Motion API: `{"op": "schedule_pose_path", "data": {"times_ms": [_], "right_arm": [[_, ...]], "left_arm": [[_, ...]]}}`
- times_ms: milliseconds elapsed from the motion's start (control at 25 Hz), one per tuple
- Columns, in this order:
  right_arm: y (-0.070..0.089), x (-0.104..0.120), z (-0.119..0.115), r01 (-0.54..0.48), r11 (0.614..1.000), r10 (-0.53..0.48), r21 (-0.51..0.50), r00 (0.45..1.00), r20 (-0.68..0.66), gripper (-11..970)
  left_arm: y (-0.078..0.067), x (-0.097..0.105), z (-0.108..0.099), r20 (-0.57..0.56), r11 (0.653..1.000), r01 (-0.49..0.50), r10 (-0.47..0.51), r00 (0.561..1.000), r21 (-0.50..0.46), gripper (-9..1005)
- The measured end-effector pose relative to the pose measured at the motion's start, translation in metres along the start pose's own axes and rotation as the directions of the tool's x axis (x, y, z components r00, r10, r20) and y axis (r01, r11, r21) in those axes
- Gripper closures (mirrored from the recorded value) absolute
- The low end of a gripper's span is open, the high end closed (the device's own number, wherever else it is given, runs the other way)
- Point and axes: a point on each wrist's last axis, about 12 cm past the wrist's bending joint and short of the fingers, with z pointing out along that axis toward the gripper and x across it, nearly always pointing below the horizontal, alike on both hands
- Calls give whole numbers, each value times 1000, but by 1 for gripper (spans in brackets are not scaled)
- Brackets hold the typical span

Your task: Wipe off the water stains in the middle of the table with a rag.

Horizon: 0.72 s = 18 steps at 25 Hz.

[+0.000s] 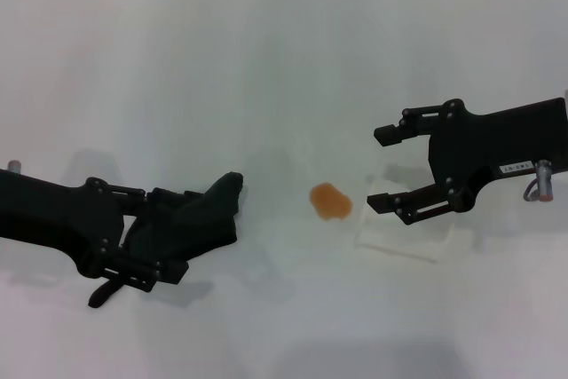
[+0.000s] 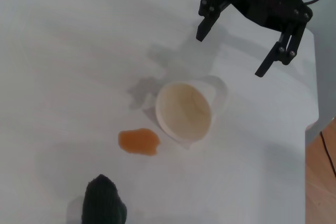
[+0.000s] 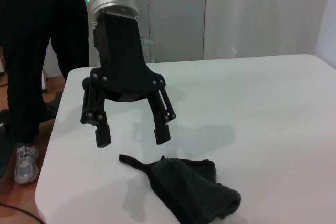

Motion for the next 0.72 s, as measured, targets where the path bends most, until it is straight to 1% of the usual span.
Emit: {"op": "schedule_pose_path", "data": {"times_ms": [360, 720], "right_arm": [[1, 1, -1, -5, 1000, 5, -1, 1000, -3, 133], [1, 3, -2, -33, 999, 33, 5, 999, -11, 135]], "left_arm": [[0, 1, 0, 3, 1000, 1, -1, 1000, -1, 112], [0, 2, -1, 2, 1000, 5, -5, 1000, -6, 112]]}}
